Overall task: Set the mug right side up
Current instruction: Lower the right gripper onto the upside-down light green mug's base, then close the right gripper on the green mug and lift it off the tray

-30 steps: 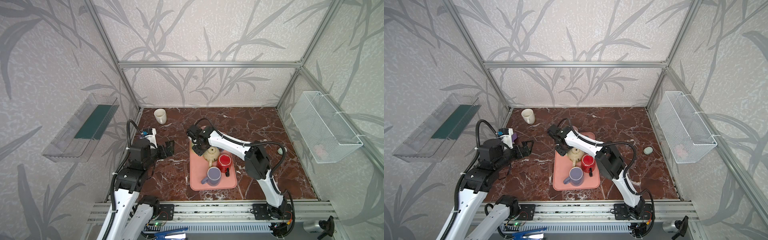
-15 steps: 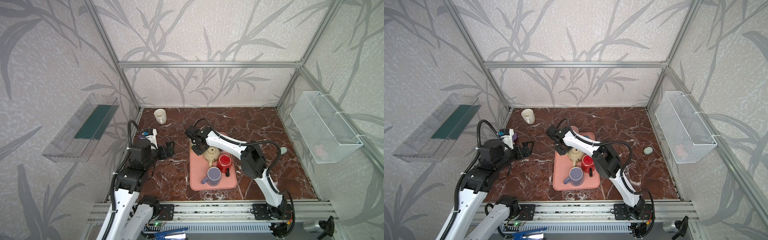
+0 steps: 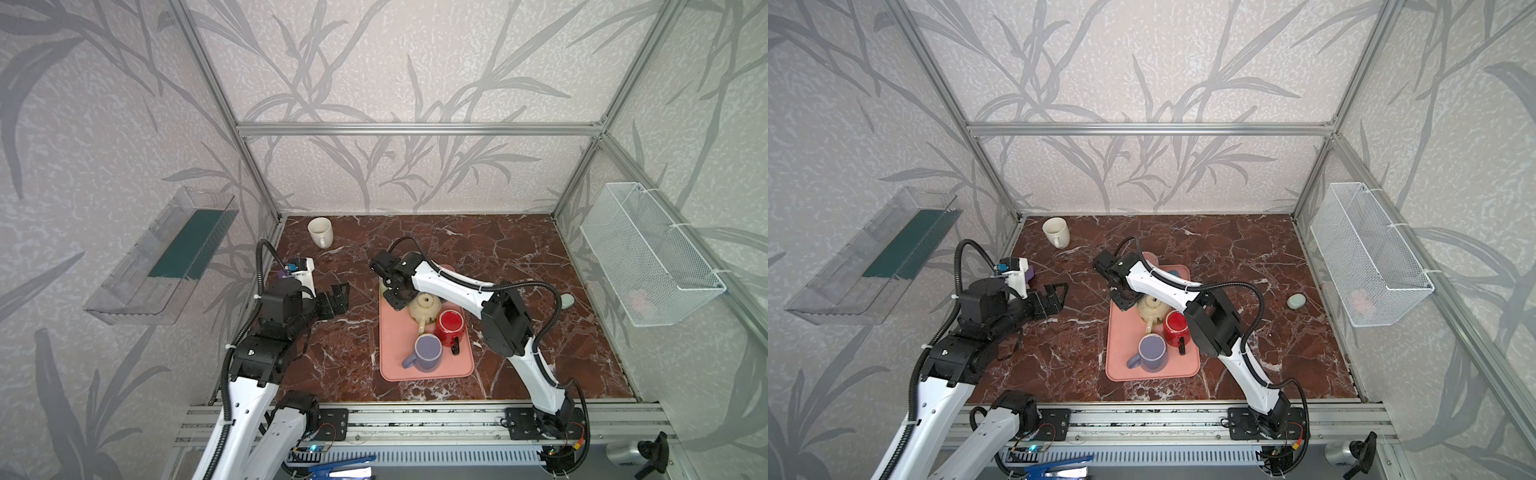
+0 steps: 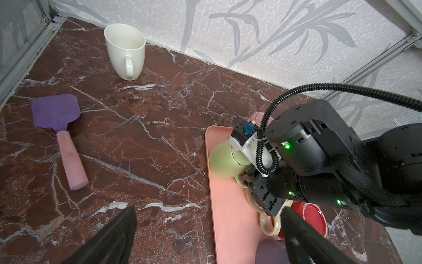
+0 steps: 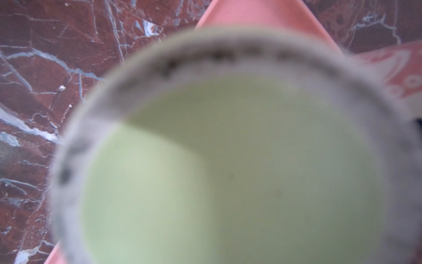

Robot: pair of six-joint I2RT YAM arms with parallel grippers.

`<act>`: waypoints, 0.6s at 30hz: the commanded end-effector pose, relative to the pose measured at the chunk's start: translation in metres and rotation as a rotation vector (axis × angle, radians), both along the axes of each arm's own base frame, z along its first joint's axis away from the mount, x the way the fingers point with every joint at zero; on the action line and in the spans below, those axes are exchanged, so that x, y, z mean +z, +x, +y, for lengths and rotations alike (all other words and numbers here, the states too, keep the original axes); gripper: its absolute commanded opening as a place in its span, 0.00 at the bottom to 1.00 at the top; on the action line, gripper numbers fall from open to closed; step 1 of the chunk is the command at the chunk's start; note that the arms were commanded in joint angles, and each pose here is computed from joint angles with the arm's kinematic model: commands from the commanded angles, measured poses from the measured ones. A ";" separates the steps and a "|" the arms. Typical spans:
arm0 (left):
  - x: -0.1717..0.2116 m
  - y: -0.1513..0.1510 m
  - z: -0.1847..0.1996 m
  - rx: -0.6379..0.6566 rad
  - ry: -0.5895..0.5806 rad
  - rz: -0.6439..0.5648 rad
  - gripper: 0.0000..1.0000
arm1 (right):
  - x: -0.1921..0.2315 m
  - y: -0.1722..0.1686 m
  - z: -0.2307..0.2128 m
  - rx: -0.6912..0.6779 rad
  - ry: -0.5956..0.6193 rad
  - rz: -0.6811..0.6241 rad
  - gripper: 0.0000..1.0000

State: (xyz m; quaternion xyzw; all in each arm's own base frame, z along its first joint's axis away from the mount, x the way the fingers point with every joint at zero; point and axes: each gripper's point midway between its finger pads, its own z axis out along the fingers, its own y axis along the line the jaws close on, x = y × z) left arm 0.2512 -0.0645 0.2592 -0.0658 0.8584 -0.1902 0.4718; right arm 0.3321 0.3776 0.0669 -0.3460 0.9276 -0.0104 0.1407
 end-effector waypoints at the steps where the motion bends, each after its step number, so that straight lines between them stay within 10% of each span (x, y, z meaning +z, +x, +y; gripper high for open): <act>1: -0.003 -0.001 0.001 -0.002 0.018 0.008 0.96 | 0.013 0.000 0.007 0.005 0.054 -0.009 0.00; 18: -0.007 0.001 0.002 0.006 0.021 0.017 0.96 | 0.065 -0.007 0.014 -0.001 0.277 -0.024 0.00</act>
